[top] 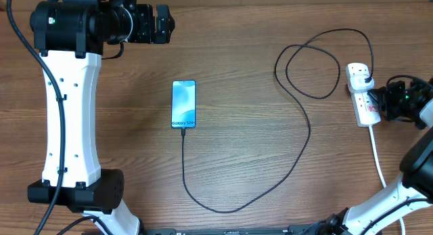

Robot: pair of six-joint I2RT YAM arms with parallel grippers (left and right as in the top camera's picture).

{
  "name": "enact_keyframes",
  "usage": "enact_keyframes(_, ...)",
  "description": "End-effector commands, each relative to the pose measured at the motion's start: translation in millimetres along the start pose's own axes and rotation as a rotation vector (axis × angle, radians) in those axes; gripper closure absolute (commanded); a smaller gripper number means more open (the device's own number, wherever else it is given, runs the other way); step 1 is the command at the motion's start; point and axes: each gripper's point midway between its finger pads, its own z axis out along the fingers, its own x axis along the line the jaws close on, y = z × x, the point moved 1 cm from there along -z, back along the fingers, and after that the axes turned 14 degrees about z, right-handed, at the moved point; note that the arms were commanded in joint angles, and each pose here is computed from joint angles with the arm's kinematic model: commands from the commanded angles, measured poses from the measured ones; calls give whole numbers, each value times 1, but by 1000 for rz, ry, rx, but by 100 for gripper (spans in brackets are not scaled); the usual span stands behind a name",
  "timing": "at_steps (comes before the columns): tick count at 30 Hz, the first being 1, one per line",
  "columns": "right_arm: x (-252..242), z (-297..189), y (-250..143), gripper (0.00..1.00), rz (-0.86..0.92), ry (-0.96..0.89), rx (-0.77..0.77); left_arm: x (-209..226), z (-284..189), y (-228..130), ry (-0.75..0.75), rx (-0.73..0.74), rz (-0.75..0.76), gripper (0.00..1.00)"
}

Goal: Plug charger to phone and switch on socket

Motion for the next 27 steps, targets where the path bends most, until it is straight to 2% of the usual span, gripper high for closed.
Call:
enact_keyframes(1,-19,-1,-3,96,29,-50,23,-2,4,-1,-13,8,-13,0)
enact_keyframes(7,16,-66,6,96,-13,34,-74,-2,4,-1,-13,8,-13,0)
enact_keyframes(11,54,-113,-14,96,-101,131,-107,-2,4,-1,-13,8,-13,0)
enact_keyframes(17,108,-169,-82,96,-338,284,-78,-2,4,-1,-13,8,-13,0)
enact_keyframes(19,121,-190,-124,96,-485,300,-73,-2,4,-1,-13,8,-13,0)
enact_keyframes(27,124,-244,-236,96,-780,300,-98,-2,4,-1,-12,8,-13,0)
